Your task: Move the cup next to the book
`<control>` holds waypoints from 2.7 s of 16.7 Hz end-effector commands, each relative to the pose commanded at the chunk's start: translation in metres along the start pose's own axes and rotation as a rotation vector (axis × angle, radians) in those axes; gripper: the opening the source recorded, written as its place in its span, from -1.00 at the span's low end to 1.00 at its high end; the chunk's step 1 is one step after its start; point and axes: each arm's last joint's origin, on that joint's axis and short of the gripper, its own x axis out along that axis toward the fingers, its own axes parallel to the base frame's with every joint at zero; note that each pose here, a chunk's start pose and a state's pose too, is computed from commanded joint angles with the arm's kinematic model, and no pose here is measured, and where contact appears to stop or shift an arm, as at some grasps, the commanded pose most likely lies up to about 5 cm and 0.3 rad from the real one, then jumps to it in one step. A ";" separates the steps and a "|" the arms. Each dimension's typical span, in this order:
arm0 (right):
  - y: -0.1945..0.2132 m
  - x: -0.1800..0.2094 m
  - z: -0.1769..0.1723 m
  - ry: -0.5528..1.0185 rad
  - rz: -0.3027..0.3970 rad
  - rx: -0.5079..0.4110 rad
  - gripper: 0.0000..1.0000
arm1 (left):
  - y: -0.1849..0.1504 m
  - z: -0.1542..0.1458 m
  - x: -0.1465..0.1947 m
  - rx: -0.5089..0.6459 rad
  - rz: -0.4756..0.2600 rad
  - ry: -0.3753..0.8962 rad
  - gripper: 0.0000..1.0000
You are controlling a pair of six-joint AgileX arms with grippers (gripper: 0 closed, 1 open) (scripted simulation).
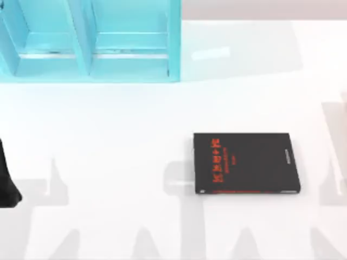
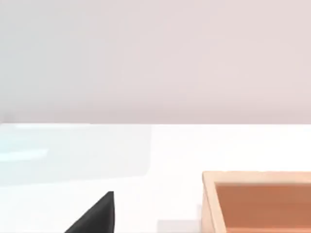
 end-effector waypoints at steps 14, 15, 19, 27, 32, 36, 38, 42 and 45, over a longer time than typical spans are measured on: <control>0.000 0.000 0.000 0.000 0.000 0.000 1.00 | 0.026 0.062 0.042 0.685 -0.038 0.616 1.00; 0.000 0.000 0.000 0.000 0.000 0.000 1.00 | 0.033 0.063 0.051 0.761 -0.089 0.724 1.00; 0.000 0.000 0.000 0.000 0.000 0.000 1.00 | 0.068 0.053 0.082 0.969 -0.426 1.129 1.00; 0.000 0.000 0.000 0.000 0.000 0.000 1.00 | 0.169 0.033 0.104 1.015 -1.183 1.312 1.00; 0.000 0.000 0.000 0.000 0.000 0.000 1.00 | 0.228 0.059 0.093 1.143 -1.259 1.214 1.00; 0.000 0.000 0.000 0.000 0.000 0.000 1.00 | 0.247 0.078 0.085 1.224 -1.224 1.200 1.00; 0.000 0.000 0.000 0.000 0.000 0.000 1.00 | 0.247 0.078 0.085 1.224 -1.224 1.200 1.00; 0.000 0.000 0.000 0.000 0.000 0.000 1.00 | 0.246 0.077 0.086 1.226 -1.225 1.199 1.00; 0.000 0.000 0.000 0.000 0.000 0.000 1.00 | 0.248 0.057 0.087 1.219 -1.228 1.200 1.00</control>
